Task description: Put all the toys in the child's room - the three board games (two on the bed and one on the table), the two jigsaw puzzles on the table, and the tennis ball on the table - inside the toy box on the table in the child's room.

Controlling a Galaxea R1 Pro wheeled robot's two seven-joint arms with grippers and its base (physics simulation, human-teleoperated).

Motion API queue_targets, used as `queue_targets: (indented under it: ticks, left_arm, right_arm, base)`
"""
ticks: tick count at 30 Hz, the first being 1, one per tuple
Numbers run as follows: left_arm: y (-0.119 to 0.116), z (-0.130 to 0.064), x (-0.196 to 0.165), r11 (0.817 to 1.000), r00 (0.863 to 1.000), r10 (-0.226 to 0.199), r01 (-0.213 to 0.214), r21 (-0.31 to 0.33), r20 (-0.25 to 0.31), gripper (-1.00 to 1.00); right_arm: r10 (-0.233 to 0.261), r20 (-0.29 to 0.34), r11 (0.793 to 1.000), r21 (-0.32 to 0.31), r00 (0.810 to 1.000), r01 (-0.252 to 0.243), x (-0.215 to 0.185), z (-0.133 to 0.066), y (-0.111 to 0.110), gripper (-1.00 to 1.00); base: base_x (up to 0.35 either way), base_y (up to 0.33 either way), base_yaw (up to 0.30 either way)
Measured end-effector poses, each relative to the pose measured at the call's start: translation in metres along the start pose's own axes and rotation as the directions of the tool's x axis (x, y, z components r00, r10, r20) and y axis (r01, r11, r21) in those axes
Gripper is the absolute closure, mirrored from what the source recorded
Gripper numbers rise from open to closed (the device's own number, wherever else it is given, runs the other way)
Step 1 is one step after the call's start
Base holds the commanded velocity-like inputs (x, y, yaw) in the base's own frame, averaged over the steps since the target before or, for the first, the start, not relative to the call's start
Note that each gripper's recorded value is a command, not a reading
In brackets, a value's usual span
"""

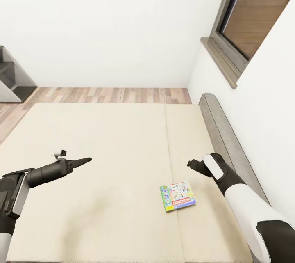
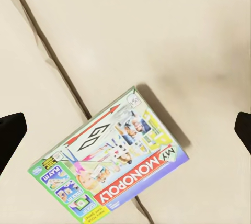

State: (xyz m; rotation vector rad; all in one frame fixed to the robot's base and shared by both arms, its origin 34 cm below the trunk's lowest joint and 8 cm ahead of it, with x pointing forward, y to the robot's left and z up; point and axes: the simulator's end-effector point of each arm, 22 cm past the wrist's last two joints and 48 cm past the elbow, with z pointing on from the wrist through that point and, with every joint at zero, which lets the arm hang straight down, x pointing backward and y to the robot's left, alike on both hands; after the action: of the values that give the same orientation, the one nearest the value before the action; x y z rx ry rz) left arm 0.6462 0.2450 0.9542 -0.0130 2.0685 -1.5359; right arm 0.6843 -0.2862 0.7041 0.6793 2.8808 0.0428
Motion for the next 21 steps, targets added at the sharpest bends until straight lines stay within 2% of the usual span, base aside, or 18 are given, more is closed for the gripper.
queue_targets:
  ticks: [12, 16, 19, 21]
  left_arm:
    - [0.008, 0.001, 0.001, 1.000, 1.000, -0.025, 0.025, -0.006, -0.006, -1.00]
    - [0.008, 0.002, -0.005, 0.998, 0.998, -0.064, 0.064, -0.009, -0.015, -1.00]
    - [0.008, 0.006, -0.019, 0.998, 0.998, -0.055, 0.054, -0.025, -0.019, -1.00]
    - [0.011, 0.009, -0.034, 0.998, 0.999, -0.029, 0.027, -0.054, -0.028, -1.00]
  right_arm:
    - [-0.003, -0.017, 1.000, 0.007, 1.000, 0.003, 0.007, 0.010, -0.003, -1.00]
    - [-0.003, -0.023, 1.000, 0.010, 1.000, 0.003, 0.010, 0.013, -0.004, -1.00]
    - [-0.003, -0.028, 1.000, 0.012, 1.000, 0.004, 0.012, 0.016, -0.004, -1.00]
    - [-0.003, -0.031, 1.000, 0.012, 1.000, 0.004, 0.013, 0.017, -0.004, -1.00]
  base:
    - [0.000, 0.000, 0.000]
    - [0.000, 0.000, 0.000]
    - [0.000, 0.000, 0.000]
    - [0.000, 0.000, 0.000]
